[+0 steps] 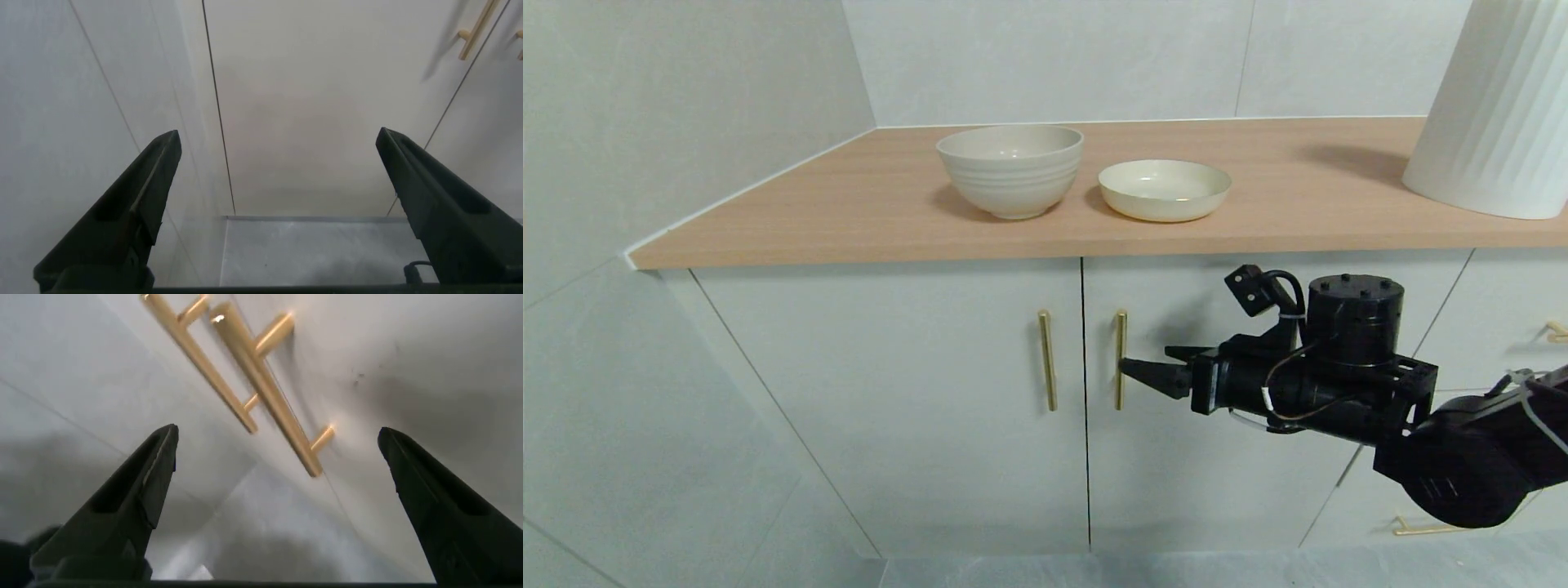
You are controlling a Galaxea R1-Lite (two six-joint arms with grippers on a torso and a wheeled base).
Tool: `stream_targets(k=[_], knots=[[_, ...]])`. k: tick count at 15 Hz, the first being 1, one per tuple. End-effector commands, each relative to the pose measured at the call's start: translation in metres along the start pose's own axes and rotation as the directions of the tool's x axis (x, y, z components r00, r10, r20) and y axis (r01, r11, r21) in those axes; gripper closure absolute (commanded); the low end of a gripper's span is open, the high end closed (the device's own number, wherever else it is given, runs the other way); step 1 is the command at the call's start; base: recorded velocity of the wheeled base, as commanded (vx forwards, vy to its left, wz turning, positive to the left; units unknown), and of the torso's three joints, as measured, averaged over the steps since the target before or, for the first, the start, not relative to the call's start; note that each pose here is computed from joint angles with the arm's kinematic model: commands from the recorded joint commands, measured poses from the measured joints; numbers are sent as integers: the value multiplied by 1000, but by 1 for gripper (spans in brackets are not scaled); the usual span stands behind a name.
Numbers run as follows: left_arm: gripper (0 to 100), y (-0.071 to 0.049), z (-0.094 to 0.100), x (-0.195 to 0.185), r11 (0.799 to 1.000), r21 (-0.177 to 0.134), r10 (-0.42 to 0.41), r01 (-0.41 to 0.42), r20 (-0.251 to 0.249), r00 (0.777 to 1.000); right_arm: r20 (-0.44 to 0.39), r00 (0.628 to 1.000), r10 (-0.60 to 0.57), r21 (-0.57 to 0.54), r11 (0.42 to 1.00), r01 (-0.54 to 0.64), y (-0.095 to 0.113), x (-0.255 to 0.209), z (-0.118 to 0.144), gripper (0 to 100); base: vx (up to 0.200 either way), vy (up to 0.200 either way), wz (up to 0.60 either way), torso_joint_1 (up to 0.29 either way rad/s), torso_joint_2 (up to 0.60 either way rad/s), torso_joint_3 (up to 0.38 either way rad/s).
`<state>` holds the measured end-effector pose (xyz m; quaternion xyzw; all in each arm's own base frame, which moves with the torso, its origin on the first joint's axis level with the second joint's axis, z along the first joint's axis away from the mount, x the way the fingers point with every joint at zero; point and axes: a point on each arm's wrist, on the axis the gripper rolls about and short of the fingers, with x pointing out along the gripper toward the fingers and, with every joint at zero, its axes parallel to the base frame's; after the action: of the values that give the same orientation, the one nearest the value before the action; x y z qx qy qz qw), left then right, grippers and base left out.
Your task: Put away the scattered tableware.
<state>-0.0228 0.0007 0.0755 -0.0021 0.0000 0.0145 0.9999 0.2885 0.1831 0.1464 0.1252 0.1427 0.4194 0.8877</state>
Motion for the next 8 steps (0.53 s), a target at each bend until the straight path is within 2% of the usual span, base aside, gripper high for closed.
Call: stream_targets(k=[1, 3, 8], knots=[[0, 0, 0, 0, 1000, 0, 0, 0, 0, 1000, 1, 1000, 11, 33, 999, -11, -5, 12, -9, 0, 0, 0, 0, 0, 0, 0], [0, 0, 0, 0, 1000, 0, 0, 0, 0, 1000, 70, 995, 76, 108, 991, -83, -3, 30, -17, 0, 0, 0, 0, 0, 0, 0], [0, 0, 0, 0, 1000, 0, 0, 0, 0, 1000, 54, 992, 111, 110, 987, -116, 2, 41, -29, 0, 0, 0, 0, 0, 0, 0]])
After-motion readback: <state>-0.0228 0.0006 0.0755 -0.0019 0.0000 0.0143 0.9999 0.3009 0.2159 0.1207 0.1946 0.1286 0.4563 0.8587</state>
